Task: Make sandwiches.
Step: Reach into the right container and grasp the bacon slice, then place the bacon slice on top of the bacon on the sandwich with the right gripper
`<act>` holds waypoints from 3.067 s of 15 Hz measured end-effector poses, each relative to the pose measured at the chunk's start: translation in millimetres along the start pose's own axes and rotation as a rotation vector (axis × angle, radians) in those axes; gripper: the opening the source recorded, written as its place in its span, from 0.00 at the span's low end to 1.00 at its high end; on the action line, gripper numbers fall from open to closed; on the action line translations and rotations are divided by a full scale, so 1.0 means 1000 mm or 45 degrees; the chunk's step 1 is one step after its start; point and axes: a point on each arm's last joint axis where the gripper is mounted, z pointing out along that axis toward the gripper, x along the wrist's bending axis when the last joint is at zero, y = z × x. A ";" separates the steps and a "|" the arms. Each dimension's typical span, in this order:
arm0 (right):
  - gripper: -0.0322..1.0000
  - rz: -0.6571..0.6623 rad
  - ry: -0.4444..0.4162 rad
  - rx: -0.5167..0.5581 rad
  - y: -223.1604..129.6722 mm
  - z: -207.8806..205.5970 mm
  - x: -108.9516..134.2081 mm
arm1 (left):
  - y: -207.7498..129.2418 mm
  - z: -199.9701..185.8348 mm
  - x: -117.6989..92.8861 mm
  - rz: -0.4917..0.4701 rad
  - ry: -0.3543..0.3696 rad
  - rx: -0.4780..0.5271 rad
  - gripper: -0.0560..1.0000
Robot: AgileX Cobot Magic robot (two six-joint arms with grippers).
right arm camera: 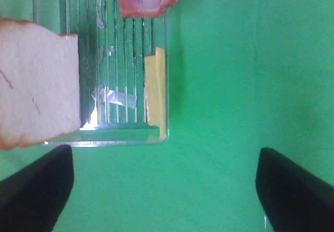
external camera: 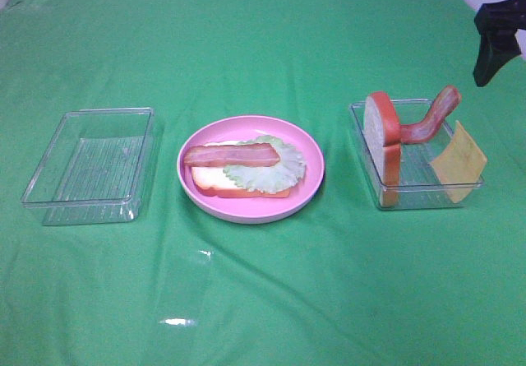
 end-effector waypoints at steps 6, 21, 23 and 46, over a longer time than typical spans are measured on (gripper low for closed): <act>0.92 -0.043 0.026 0.063 0.067 0.047 0.006 | 0.000 0.000 0.000 0.000 0.000 0.000 0.97; 0.86 0.048 0.106 0.111 0.104 0.137 -0.015 | 0.000 0.000 0.000 0.000 0.000 0.000 0.97; 0.84 0.048 0.106 0.111 0.104 0.137 -0.015 | 0.000 0.000 0.000 0.000 0.000 0.000 0.97; 0.06 -0.011 0.263 -0.136 0.095 0.011 0.005 | 0.000 0.000 0.000 0.000 0.000 0.000 0.97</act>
